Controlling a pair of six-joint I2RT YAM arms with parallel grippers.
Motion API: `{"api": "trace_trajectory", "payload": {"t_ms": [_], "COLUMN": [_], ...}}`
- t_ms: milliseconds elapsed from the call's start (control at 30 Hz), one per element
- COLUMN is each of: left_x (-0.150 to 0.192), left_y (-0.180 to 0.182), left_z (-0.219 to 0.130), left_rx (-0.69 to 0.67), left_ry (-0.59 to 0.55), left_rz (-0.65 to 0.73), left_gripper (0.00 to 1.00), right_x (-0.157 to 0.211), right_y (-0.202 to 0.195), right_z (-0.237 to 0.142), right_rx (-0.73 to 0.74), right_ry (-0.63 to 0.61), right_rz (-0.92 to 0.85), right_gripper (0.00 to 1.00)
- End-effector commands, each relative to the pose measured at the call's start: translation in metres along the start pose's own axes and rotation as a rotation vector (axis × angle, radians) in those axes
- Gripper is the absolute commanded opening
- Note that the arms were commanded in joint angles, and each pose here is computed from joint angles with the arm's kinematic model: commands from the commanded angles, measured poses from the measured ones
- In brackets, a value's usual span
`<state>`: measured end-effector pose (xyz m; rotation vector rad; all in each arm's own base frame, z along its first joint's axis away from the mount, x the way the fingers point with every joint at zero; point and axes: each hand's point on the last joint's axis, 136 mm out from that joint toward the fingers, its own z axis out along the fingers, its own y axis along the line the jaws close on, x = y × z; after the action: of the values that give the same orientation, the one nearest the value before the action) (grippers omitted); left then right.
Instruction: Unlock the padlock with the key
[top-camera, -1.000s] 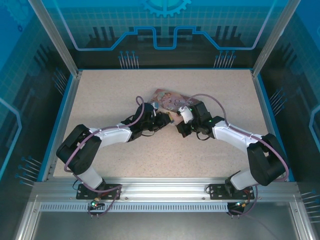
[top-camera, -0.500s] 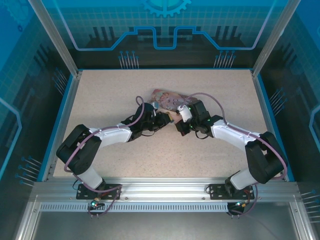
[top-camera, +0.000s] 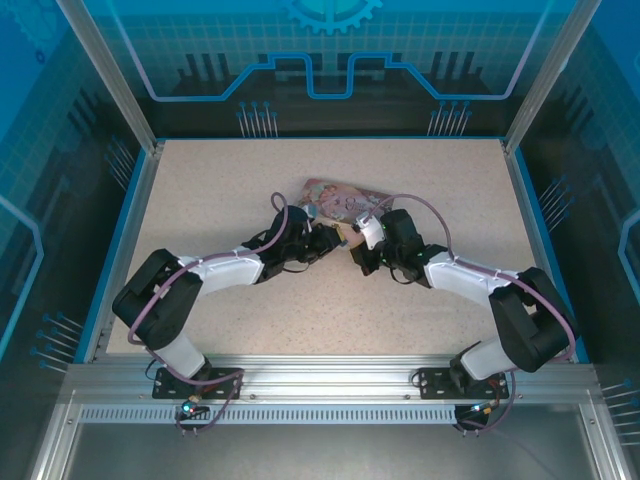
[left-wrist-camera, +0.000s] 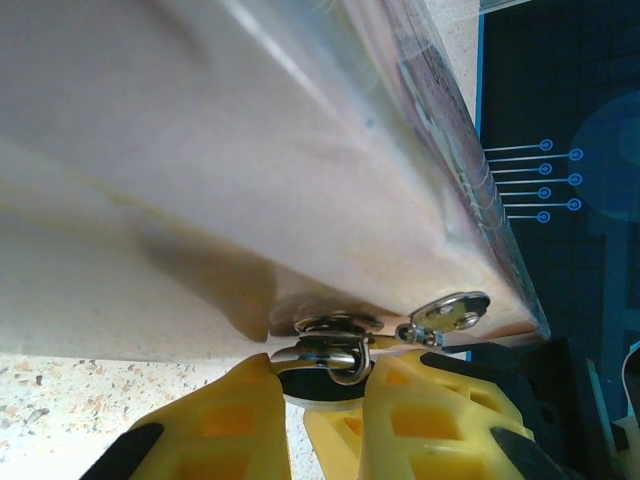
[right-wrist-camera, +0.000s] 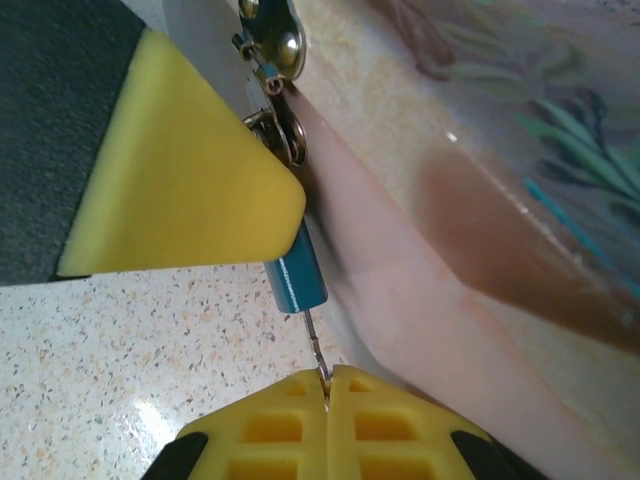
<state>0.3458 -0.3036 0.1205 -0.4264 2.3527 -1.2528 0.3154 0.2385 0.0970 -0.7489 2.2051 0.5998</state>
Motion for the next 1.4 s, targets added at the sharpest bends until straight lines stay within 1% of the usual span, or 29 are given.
{"api": "trace_trajectory", "payload": {"t_ms": [0, 67, 100, 233, 400, 567, 633, 700, 800, 833, 933, 1000, 1067, 1167, 1267, 1367], "left_x": [-0.002, -0.002, -0.002, -0.001, 0.000, 0.001, 0.001, 0.001, -0.001, -0.002, -0.005, -0.006, -0.007, -0.010, -0.011, -0.009], "left_y": [-0.050, -0.052, -0.052, -0.049, -0.045, -0.040, -0.040, -0.041, -0.041, -0.041, -0.032, -0.025, -0.018, -0.008, 0.002, 0.009], "left_z": [-0.013, -0.014, -0.015, -0.014, -0.011, -0.009, -0.009, -0.009, -0.012, -0.013, -0.020, -0.024, -0.029, -0.039, -0.048, -0.053], "left_rx": [0.143, 0.144, 0.143, 0.135, 0.128, 0.121, 0.122, 0.125, 0.119, 0.113, 0.075, 0.053, 0.033, -0.002, -0.026, -0.030], "left_ry": [0.005, 0.004, 0.004, 0.007, 0.011, 0.011, 0.011, 0.009, -0.003, -0.009, -0.032, -0.043, -0.056, -0.087, -0.122, -0.138], "left_rz": [0.038, 0.040, 0.041, 0.040, 0.037, 0.030, 0.031, 0.038, 0.055, 0.060, 0.072, 0.065, 0.057, 0.051, 0.039, 0.020], "left_gripper": [0.13, 0.13, 0.13, 0.12, 0.12, 0.12, 0.14, 0.21, 0.37, 0.44, 0.61, 0.68, 0.73, 0.78, 0.79, 0.77], "right_x": [-0.028, -0.025, -0.031, -0.040, -0.055, -0.057, -0.054, -0.045, -0.029, -0.024, -0.007, 0.003, 0.011, 0.018, 0.018, 0.014], "right_y": [0.008, 0.008, 0.008, 0.008, 0.014, 0.023, 0.025, 0.026, 0.021, 0.020, 0.015, 0.014, 0.014, 0.014, 0.016, 0.018], "right_z": [0.000, 0.002, 0.002, 0.001, -0.002, -0.003, -0.002, 0.001, 0.008, 0.010, 0.018, 0.024, 0.028, 0.033, 0.034, 0.032], "right_rx": [-0.019, -0.018, -0.017, -0.020, -0.078, -0.168, -0.190, -0.195, -0.176, -0.173, -0.162, -0.167, -0.173, -0.186, -0.214, -0.244], "right_ry": [-0.120, -0.122, -0.150, -0.196, -0.258, -0.264, -0.248, -0.214, -0.153, -0.136, -0.077, -0.034, -0.007, 0.025, 0.021, 0.003], "right_rz": [-0.070, -0.073, -0.082, -0.098, -0.074, -0.003, 0.029, 0.058, 0.094, 0.099, 0.136, 0.164, 0.191, 0.240, 0.314, 0.371], "right_gripper": [0.00, 0.00, 0.00, 0.00, 0.00, 0.00, 0.00, 0.00, 0.00, 0.00, 0.00, 0.00, 0.00, 0.00, 0.00, 0.00]}}
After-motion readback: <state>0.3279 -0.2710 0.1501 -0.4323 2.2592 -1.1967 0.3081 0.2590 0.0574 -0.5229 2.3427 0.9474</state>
